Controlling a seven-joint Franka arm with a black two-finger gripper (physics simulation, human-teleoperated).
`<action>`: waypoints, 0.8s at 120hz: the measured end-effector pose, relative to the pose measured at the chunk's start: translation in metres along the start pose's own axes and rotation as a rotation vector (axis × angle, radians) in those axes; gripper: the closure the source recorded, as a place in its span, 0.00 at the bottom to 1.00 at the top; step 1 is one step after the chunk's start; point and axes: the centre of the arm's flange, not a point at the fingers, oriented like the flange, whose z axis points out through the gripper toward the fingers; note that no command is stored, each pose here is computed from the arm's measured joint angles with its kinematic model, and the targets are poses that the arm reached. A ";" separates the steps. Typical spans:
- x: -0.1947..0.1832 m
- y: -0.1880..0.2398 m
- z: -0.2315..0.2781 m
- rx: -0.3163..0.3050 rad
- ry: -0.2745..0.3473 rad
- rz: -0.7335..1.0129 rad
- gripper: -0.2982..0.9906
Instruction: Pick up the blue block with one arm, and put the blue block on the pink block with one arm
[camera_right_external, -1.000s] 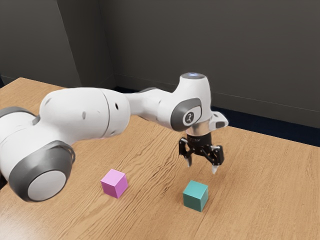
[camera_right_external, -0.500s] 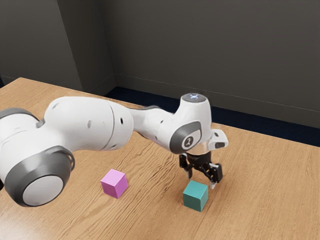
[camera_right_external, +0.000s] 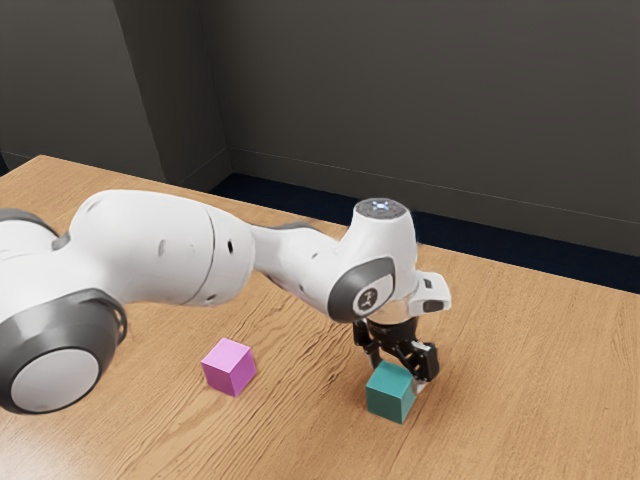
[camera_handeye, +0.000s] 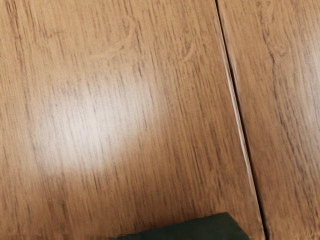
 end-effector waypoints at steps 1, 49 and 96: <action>-0.001 0.000 0.000 0.000 -0.002 0.000 0.25; -0.012 0.003 0.010 0.002 0.010 0.020 0.29; -0.010 0.003 0.006 0.003 0.025 0.022 0.44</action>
